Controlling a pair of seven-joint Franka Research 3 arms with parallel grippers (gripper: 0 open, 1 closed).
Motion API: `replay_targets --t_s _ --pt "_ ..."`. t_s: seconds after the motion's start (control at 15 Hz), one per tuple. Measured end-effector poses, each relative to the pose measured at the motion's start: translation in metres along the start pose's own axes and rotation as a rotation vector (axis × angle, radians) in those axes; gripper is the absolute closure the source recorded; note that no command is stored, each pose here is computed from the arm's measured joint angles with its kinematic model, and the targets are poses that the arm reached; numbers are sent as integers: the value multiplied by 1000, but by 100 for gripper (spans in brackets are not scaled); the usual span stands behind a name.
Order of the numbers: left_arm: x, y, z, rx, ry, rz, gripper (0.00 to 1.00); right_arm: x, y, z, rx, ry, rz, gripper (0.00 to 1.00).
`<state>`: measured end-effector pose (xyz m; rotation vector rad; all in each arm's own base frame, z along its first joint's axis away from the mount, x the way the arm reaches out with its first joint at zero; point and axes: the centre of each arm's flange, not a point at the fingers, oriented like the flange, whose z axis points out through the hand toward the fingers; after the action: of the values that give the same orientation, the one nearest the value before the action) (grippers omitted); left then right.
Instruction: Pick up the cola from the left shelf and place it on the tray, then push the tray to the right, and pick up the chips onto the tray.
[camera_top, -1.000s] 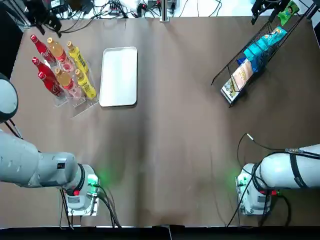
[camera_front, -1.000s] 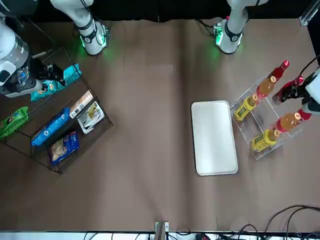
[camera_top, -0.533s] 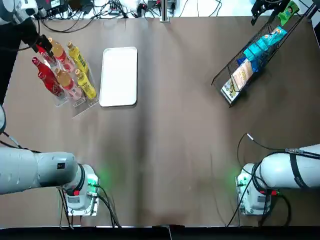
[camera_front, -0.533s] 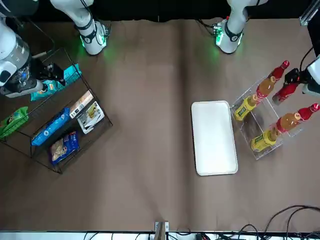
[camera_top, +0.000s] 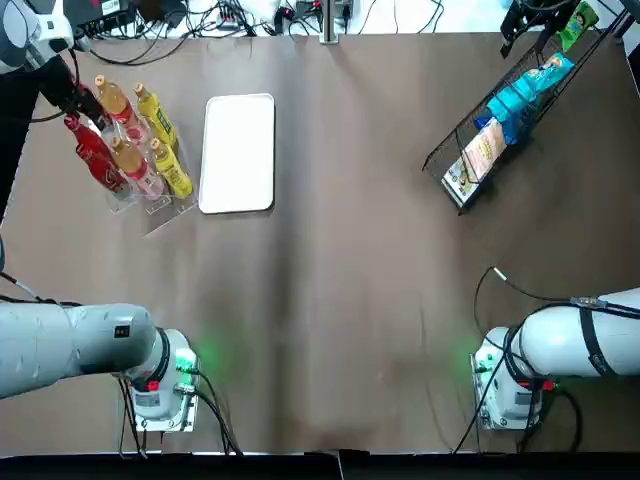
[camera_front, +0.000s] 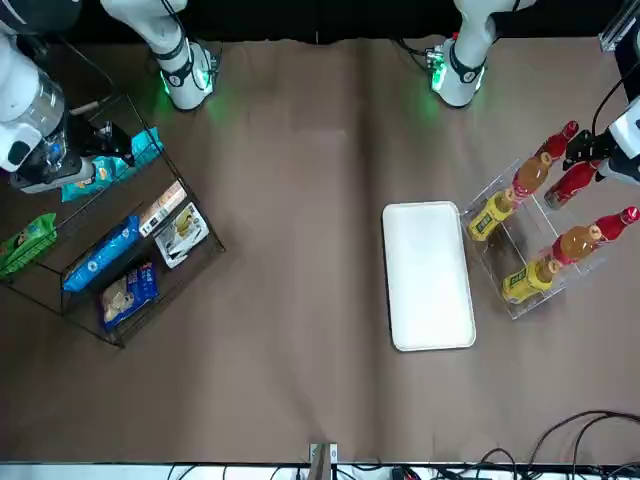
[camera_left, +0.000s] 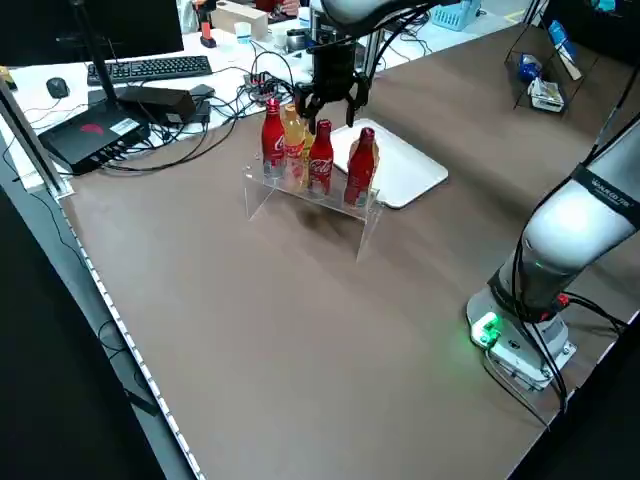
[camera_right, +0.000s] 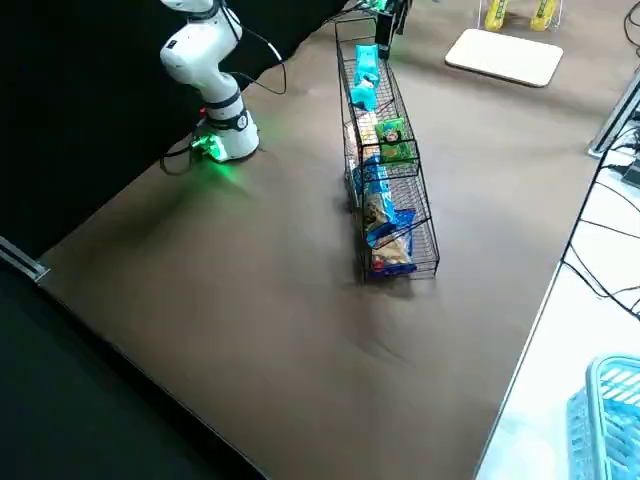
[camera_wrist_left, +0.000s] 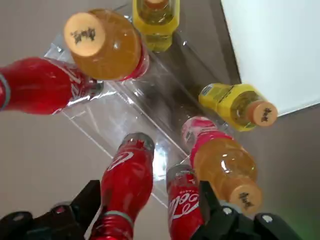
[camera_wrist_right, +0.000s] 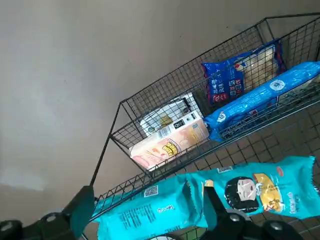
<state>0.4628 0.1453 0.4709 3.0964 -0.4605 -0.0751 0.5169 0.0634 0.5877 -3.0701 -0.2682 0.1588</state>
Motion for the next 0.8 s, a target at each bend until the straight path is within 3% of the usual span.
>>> replay_targets --t_s 0.27,0.4,0.6,0.8 --pt "-6 -8 0 33 -21 4 22 0 0 2 -6 -7 -4 5" --pt "-7 -10 0 35 -22 1 23 -1 9 -1 -27 -4 -15 6" --pt "-8 -11 -2 36 -18 -2 41 -6 35 -4 -59 -20 -87 9" --pt "-13 -12 -7 41 -17 -3 44 -14 70 -3 -104 -53 -165 12"
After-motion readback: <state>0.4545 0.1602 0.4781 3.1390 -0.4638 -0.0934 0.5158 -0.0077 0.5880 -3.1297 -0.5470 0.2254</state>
